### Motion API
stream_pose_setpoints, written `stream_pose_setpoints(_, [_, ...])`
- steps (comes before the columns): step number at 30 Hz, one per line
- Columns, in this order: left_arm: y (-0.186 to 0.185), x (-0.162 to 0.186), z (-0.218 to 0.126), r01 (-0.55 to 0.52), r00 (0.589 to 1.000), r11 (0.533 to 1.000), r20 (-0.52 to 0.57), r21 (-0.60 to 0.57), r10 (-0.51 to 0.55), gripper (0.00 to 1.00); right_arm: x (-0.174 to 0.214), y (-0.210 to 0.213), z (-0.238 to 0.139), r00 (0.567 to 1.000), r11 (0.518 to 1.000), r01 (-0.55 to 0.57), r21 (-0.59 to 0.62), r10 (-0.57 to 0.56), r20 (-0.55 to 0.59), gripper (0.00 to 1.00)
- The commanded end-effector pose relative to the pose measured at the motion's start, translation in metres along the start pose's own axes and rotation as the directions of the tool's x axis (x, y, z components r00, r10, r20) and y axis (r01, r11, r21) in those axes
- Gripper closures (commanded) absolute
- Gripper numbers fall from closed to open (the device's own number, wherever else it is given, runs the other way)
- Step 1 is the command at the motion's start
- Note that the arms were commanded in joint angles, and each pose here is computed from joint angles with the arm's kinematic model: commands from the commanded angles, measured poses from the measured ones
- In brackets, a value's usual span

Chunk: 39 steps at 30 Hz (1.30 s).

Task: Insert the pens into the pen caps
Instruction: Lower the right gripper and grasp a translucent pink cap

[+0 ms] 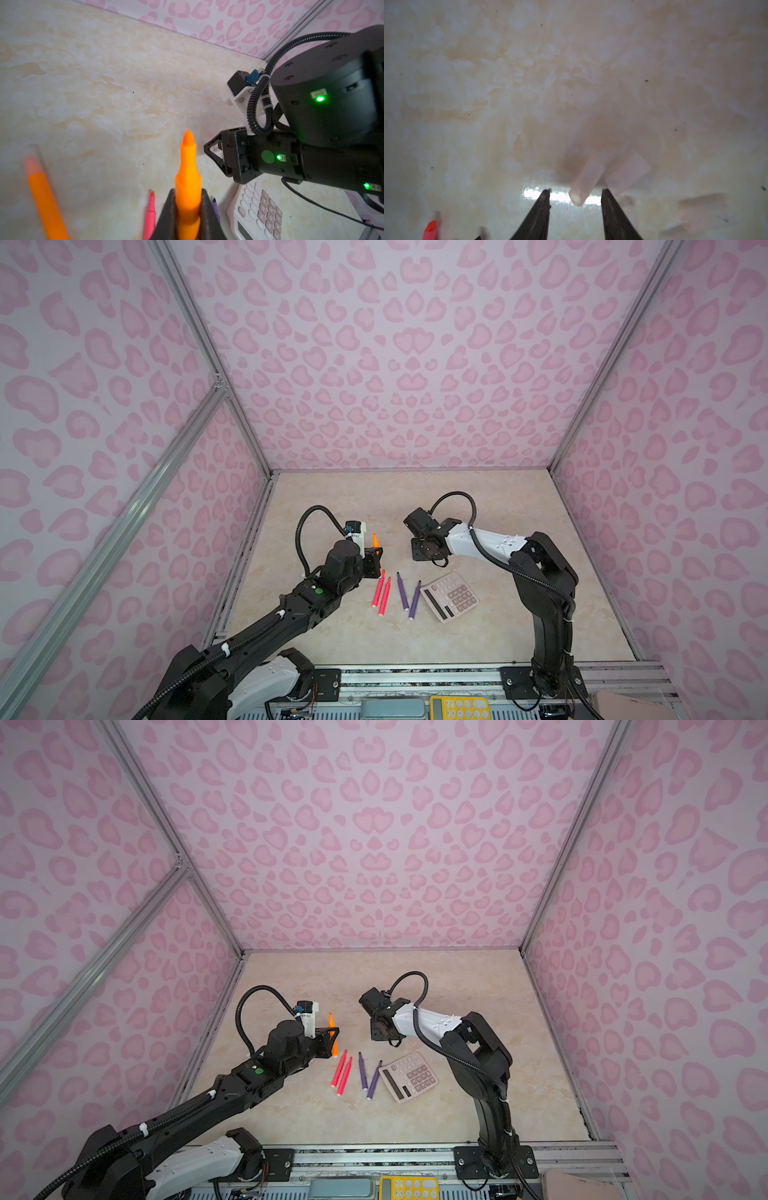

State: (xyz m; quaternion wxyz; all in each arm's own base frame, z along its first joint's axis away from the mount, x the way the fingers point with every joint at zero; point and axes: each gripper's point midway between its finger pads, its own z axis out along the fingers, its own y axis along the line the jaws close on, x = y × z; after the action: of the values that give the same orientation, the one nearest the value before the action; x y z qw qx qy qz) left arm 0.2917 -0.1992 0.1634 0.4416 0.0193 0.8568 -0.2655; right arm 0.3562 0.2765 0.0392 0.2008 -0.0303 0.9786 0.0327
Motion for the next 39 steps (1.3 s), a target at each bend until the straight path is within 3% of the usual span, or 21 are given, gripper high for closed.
stream_pose_setpoints(1, [-0.006, -0.007, -0.001, -0.008, 1.0, 1.0, 0.019, 0.021, 0.008, 0.97, 0.006, 0.0, 0.007, 1.0, 1.0, -0.022, 0.003, 0.022, -0.011, 0.57])
stream_pose_setpoints(30, [-0.01, -0.005, 0.002, -0.01, 1.0, 0.999, 0.006, 0.038, 0.009, 0.97, 0.008, -0.001, 0.026, 0.999, 0.998, 0.014, 0.054, -0.011, -0.053, 0.55])
stream_pose_setpoints(39, [-0.011, -0.005, 0.001, -0.009, 1.0, 0.999, 0.007, 0.042, 0.009, 0.97, 0.01, -0.003, 0.03, 0.998, 0.998, 0.017, 0.067, -0.013, -0.06, 0.62])
